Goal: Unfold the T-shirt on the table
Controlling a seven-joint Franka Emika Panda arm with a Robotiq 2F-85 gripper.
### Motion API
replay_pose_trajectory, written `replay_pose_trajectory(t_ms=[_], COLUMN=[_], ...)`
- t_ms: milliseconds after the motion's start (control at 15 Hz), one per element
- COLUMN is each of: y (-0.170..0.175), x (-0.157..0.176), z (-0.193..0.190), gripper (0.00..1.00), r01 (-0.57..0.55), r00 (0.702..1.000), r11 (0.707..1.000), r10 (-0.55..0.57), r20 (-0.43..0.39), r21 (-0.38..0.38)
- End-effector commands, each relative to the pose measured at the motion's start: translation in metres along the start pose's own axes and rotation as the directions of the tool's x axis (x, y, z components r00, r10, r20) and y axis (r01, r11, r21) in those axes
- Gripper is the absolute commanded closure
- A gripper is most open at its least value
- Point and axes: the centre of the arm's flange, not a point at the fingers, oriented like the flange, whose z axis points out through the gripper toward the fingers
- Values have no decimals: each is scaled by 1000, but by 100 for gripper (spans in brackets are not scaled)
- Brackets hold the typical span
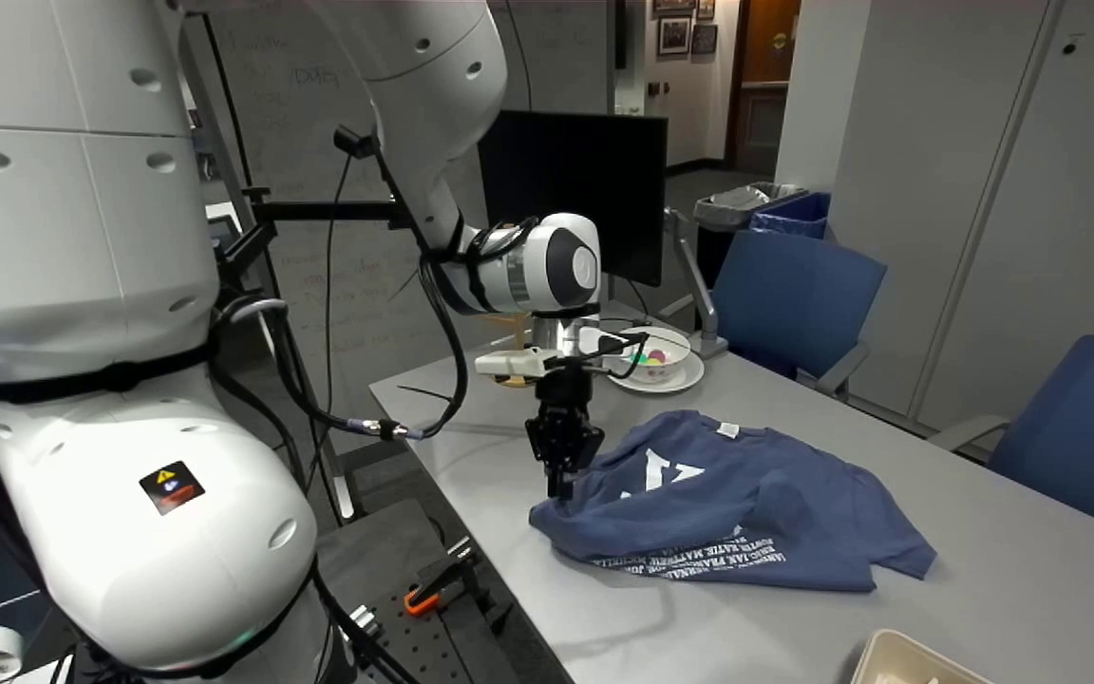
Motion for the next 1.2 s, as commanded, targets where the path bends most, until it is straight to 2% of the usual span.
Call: replay_pose_trajectory(t_ms=[0, 133, 333, 467, 800, 1133], y=[6, 8, 12, 16, 20, 11], x=[0, 4, 27, 47, 107, 163], z=[-9, -16, -36, -54, -81, -66], gripper=[48, 34, 10, 0, 0, 0], r01=[20, 23, 23, 30, -1, -3], r00=[999, 999, 1000, 999, 989, 952], r11=[1000, 998, 994, 988, 968, 957], r10=[-21, -26, -23, -24, 38, 92], r20=[44, 47, 0, -38, -145, -293], r21=[22, 50, 110, 152, 253, 289])
